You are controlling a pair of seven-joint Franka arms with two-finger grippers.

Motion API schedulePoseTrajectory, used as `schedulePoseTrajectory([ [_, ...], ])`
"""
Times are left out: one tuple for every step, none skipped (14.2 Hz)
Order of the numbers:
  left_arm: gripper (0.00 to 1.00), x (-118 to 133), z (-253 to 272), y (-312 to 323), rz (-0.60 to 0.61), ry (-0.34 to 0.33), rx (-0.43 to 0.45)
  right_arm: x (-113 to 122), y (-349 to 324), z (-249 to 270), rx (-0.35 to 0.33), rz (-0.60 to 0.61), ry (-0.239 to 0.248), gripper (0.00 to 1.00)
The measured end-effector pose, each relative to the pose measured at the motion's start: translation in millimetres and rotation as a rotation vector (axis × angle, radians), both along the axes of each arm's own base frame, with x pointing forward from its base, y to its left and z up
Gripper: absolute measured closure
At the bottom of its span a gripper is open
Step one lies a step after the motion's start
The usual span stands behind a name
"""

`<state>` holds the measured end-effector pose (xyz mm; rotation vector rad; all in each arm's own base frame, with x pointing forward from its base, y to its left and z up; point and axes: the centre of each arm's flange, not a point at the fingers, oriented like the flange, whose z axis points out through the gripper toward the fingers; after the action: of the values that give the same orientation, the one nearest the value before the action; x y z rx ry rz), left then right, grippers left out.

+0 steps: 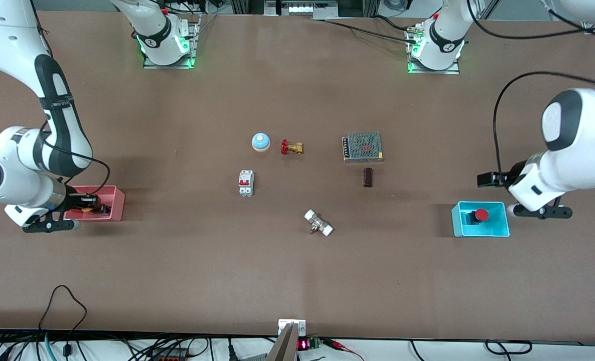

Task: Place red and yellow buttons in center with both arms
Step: 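Lift the yellow button while the left gripper reaches the red button, then carry the yellow button centerward while the left gripper carries the red button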

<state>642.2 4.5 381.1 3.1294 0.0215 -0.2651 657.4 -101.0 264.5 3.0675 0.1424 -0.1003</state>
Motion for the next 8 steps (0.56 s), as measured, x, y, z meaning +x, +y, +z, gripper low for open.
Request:
schedulePoseTrajectory([
  [0.0,4,-13,0,0.016,-0.004,0.0,-2,0,11,0.002,-0.001,0.007,0.59],
  [0.0,7,-26,0,0.028,-0.004,0.0,-4,1,24,0.004,-0.002,0.014,0.59],
  [0.0,10,-38,0,0.034,-0.001,-0.002,-6,3,39,0.006,-0.001,0.02,0.59],
  [0.0,11,-50,0,0.037,0.001,-0.003,-8,7,55,0.01,0.003,0.026,0.59],
  [0.0,11,-61,0,0.039,-0.004,-0.004,-11,14,72,0.017,0.012,0.031,0.59],
  [0.0,10,-71,-1,0.04,-0.013,-0.005,-14,23,89,0.023,0.023,0.034,0.59],
  [0.0,9,-81,-1,0.04,-0.027,-0.007,-17,33,106,0.028,0.037,0.033,0.59],
  [0.0,7,-88,1,0.037,-0.048,0.0,-20,45,121,0.034,0.05,0.032,0.59],
])
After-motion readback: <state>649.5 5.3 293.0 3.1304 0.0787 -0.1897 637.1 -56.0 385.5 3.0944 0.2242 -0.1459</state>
